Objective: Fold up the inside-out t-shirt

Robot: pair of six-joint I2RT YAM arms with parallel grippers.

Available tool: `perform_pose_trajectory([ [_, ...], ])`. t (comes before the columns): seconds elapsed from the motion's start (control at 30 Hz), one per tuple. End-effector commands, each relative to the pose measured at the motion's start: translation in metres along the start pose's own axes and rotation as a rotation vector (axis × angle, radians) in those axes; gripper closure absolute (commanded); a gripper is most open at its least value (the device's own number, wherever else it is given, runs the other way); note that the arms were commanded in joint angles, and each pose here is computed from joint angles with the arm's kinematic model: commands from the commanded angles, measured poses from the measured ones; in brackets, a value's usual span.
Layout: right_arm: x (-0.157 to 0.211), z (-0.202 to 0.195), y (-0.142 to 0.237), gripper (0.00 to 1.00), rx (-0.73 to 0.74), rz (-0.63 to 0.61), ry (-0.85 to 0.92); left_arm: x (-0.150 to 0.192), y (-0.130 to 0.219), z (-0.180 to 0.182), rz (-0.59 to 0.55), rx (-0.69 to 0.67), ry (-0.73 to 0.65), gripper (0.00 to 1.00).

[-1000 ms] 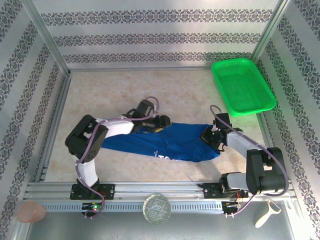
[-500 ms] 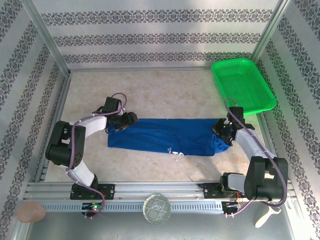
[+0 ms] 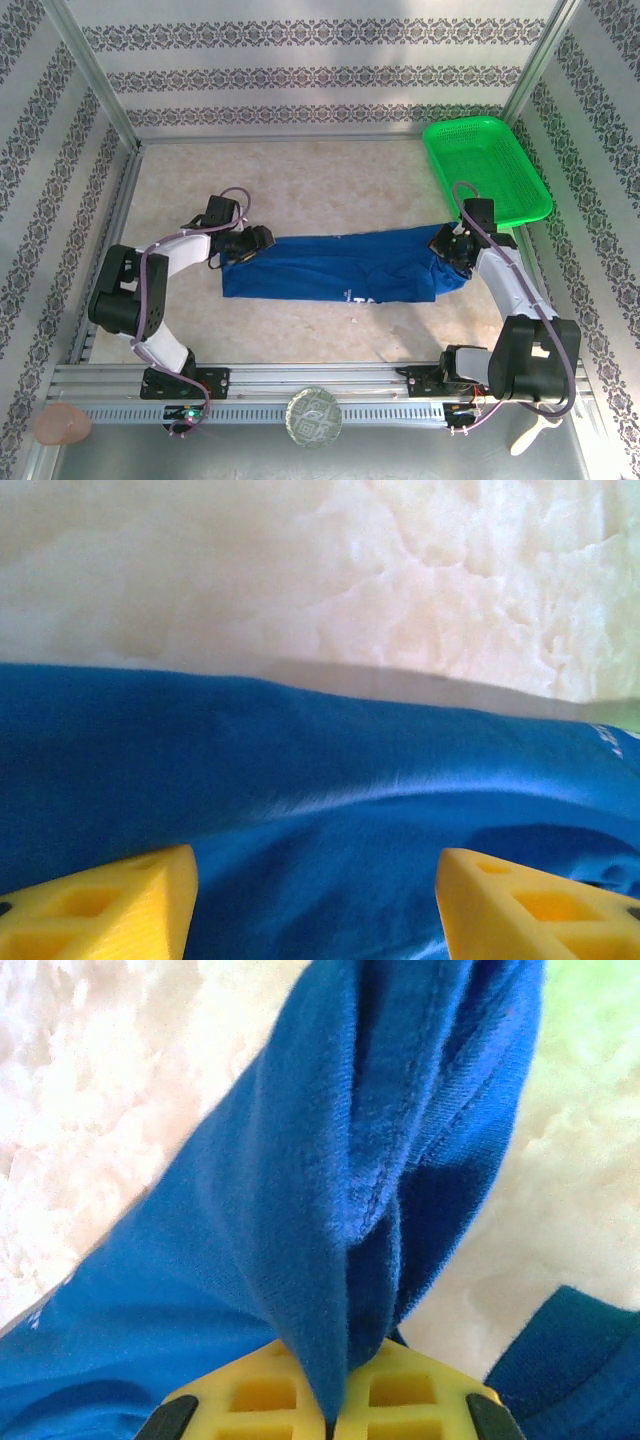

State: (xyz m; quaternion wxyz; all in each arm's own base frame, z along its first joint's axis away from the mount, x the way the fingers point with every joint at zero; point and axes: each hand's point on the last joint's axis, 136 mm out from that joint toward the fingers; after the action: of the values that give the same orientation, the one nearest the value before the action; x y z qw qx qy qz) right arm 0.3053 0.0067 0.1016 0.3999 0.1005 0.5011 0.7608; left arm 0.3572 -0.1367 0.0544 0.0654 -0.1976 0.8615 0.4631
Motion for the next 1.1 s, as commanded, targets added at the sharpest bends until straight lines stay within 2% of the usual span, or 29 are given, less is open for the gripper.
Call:
perform_pose_trajectory([
  [0.0, -0.01, 0.002, 0.006, 1.0, 0.017, -0.024, 0.025, -0.017, 0.022, -0.002, -0.027, -0.004, -0.027, 0.35],
  [0.17, -0.005, 0.016, 0.012, 1.0, -0.002, -0.015, 0.06, -0.009, 0.019, 0.018, -0.005, -0.021, 0.002, 0.35],
  [0.37, 0.02, 0.056, 0.019, 1.0, -0.049, 0.008, 0.133, 0.006, -0.008, 0.042, 0.059, -0.044, 0.018, 0.35],
  [0.53, 0.057, 0.106, 0.025, 1.0, -0.097, 0.013, 0.225, 0.01, -0.018, 0.049, 0.076, -0.036, 0.024, 0.36],
  [0.73, 0.118, 0.18, 0.024, 1.0, -0.171, 0.043, 0.344, 0.007, -0.022, 0.048, 0.076, -0.021, 0.021, 0.36],
  [1.07, 0.216, 0.274, 0.002, 1.0, -0.239, 0.129, 0.483, 0.009, -0.032, 0.05, 0.081, 0.006, 0.044, 0.36],
])
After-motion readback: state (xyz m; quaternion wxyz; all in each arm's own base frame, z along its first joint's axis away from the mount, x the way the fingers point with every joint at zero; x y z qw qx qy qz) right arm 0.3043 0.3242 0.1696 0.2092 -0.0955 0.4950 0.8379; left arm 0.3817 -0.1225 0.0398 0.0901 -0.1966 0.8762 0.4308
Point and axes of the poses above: each hand's point on the last joint's axis, 136 mm out from that joint toward the fingers, its own y axis back along the fingers, its own z axis along the line the jaws close on, x = y × z, and after that the axes turned 7 degrees about -y, right-handed
